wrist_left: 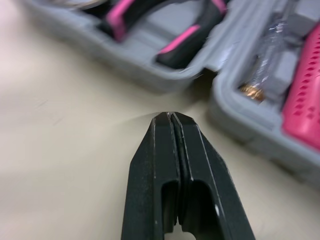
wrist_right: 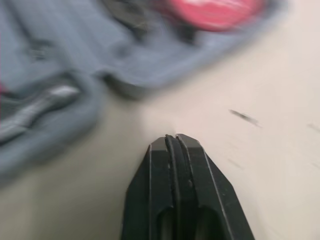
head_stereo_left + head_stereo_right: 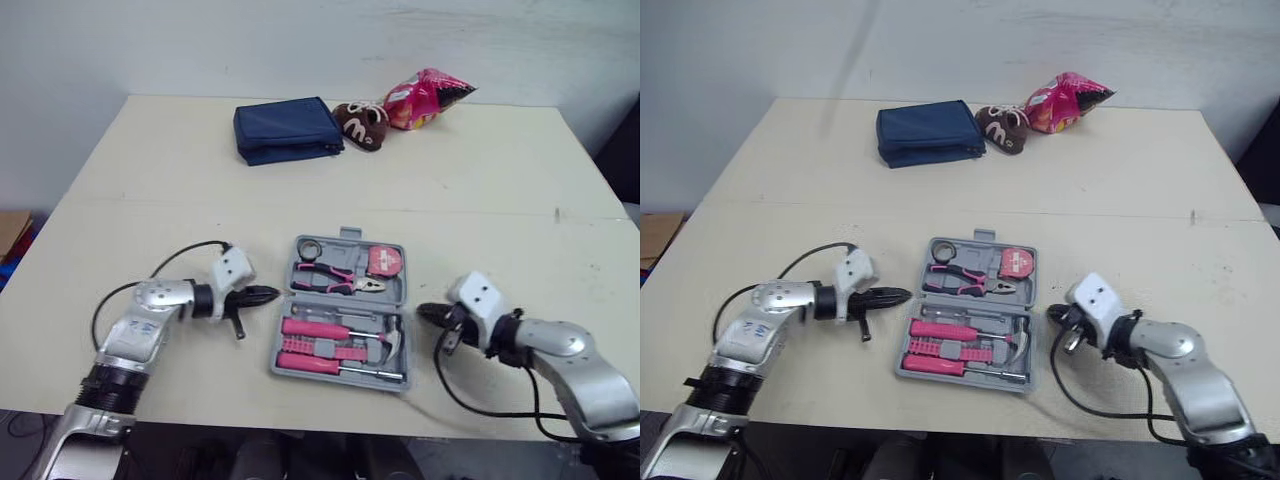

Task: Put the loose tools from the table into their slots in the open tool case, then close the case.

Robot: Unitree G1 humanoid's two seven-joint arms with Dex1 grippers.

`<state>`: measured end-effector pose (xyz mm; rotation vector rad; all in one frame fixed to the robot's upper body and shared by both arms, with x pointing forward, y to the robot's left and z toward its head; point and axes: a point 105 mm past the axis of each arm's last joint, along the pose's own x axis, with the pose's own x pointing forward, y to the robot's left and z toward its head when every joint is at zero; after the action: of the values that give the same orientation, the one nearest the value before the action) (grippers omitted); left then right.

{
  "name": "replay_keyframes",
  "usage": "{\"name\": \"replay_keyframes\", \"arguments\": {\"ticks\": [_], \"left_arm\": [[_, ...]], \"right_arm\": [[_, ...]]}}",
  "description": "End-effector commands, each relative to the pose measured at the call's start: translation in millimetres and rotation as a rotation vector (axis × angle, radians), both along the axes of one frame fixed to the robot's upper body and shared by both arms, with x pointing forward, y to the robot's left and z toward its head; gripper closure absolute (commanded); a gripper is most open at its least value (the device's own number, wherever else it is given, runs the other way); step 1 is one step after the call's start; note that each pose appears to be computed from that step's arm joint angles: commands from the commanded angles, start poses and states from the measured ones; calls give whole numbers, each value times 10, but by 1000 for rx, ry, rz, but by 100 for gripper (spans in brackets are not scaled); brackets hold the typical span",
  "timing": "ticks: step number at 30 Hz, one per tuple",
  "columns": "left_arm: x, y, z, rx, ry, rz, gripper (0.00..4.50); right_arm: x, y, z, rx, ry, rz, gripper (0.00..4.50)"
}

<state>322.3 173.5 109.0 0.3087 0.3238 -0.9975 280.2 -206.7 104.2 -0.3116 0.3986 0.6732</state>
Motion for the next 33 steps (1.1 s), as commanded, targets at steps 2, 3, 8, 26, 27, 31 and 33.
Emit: {"name": "replay_keyframes", "arguments": {"ticks": [2, 3, 8, 26, 27, 31, 33], "left_arm": [[-12, 74, 331, -94, -16, 2, 277], [-8, 67, 363, -99, 10, 21, 234], [54, -32, 408, -109, 217, 161, 2], [226, -346, 426, -70, 229, 367, 2], [231, -366, 414, -67, 231, 366, 2], [245, -458, 376, -48, 224, 352, 2], [282, -487, 341, -36, 213, 372, 2]], "right_arm": [[-43, -134, 257, 39, 87, -120, 249], [-58, -176, 235, 19, 163, -169, 206], [-20, 24, 418, 192, 355, -205, 0], [397, 406, 407, 235, 367, -315, 0], [401, 415, 394, 230, 374, -319, 0], [415, 450, 368, 226, 389, -330, 0], [437, 456, 358, 229, 393, -348, 0]]}}
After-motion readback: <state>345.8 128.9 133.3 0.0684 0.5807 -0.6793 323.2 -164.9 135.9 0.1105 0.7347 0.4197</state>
